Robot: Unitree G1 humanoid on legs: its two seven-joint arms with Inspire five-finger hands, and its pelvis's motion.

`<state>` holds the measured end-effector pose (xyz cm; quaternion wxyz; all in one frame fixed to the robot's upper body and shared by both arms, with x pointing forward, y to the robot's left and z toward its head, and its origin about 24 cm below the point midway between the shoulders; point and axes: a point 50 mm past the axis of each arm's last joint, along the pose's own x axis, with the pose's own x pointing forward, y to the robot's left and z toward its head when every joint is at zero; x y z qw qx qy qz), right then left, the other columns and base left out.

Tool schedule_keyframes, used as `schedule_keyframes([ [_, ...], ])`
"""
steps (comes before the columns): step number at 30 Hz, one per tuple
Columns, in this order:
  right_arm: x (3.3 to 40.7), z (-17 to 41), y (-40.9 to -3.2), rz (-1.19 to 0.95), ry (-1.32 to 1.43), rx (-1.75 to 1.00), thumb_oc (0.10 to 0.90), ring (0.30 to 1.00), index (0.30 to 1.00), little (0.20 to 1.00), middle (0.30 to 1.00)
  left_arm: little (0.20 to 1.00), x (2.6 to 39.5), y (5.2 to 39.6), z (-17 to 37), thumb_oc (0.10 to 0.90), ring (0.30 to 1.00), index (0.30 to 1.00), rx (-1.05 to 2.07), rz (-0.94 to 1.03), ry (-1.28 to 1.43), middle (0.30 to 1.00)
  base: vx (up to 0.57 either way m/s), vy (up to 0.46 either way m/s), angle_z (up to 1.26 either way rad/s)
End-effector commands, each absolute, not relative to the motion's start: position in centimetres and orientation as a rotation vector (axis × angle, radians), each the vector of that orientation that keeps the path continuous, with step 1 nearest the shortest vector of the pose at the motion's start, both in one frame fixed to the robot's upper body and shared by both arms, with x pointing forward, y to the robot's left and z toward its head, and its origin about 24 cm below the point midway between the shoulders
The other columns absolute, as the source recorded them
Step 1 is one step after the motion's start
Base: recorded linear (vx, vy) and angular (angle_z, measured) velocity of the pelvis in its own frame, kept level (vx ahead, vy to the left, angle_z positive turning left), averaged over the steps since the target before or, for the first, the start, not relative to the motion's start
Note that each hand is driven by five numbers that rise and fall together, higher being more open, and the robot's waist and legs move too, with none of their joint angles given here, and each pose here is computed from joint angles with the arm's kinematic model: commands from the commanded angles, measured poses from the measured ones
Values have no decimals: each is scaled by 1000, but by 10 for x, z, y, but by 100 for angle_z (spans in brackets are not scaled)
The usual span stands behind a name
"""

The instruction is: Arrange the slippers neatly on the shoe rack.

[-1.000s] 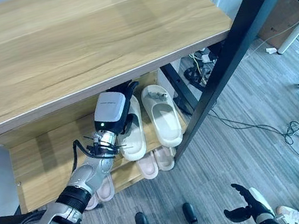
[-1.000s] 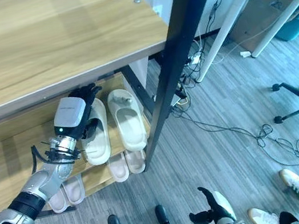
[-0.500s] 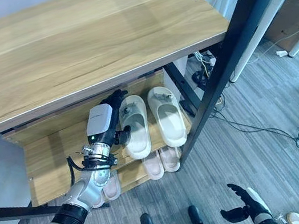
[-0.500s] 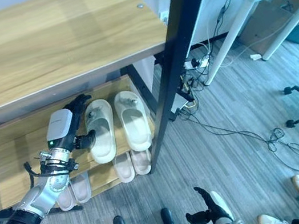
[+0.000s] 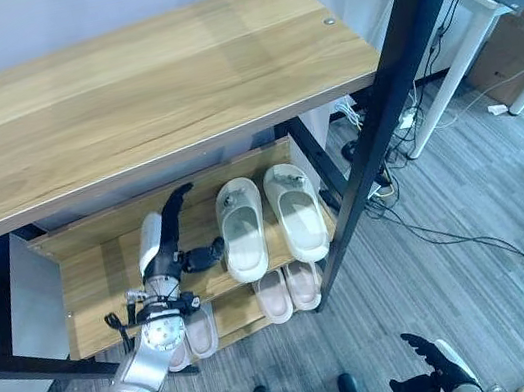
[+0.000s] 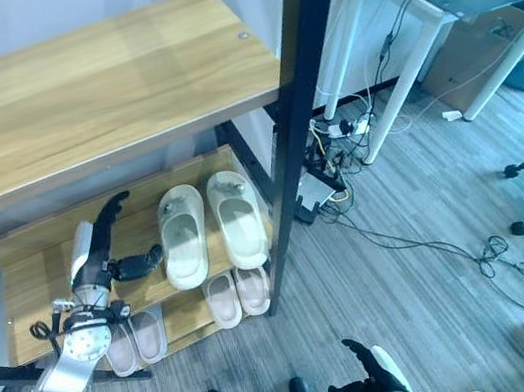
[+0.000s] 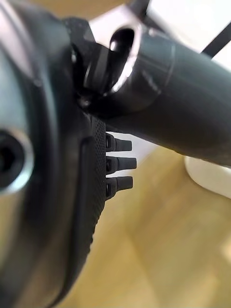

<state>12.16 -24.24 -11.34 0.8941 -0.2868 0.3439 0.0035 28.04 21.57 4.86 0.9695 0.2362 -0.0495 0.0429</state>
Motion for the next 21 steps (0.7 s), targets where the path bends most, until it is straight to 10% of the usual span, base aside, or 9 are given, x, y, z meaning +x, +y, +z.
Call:
schedule_keyframes([
  [1,122,-98,-259,-52,648,-585,800,900,900,900,900,900,293,215,79,800,900,900,213,63,-245,900,0,0,0],
  [21,118,-100,-249,-6,656,-577,800,900,900,900,900,900,287,167,42,800,900,900,106,-114,-87,900,0,0,0],
])
